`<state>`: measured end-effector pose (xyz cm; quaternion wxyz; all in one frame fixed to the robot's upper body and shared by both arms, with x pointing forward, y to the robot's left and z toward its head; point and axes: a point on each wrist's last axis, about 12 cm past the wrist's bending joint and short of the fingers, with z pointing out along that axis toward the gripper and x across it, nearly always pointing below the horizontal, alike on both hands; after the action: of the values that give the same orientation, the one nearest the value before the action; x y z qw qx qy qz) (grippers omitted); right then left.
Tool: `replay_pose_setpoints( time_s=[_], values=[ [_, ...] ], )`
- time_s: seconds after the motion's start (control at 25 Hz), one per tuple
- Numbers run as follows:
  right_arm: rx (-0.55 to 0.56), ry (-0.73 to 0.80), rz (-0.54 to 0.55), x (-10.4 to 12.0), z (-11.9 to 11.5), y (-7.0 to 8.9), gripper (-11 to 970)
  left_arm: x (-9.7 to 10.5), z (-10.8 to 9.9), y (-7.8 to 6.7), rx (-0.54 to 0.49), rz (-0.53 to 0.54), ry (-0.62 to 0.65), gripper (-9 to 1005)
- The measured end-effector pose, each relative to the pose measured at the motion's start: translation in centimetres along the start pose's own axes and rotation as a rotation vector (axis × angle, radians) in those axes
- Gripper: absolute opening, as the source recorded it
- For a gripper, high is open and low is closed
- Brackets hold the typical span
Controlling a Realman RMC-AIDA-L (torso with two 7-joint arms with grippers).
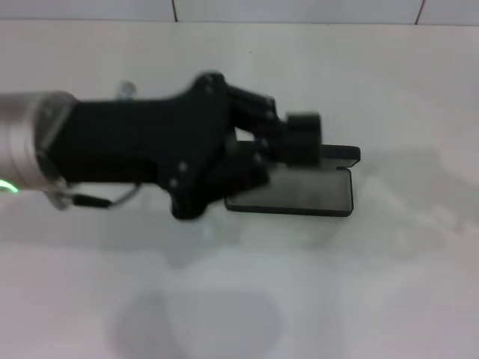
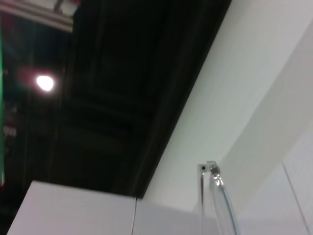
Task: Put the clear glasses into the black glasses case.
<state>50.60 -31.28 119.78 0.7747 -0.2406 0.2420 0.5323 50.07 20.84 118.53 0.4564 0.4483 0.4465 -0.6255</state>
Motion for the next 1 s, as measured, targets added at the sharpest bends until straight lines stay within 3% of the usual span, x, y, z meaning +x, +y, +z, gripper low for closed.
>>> replay_pose_setpoints(
  time_s=[0.32,0.64,1.0],
  values=[
    [-0.005,-0.053,-0.010,3.4,2.8,-1.7,117,1.9,3.1,0.4,0.141,0.041,-0.112,71],
    [-0.016,0.078,-0.001,7.5,4.5,-1.6,117,1.9,4.1,0.2,0.161,0.108,-0.218,70],
    [-0.028,0.116,0.037,9.1,5.0,-1.3,116,2.0,4.5,0.1,0.159,0.123,-0.282,68]
  ],
)
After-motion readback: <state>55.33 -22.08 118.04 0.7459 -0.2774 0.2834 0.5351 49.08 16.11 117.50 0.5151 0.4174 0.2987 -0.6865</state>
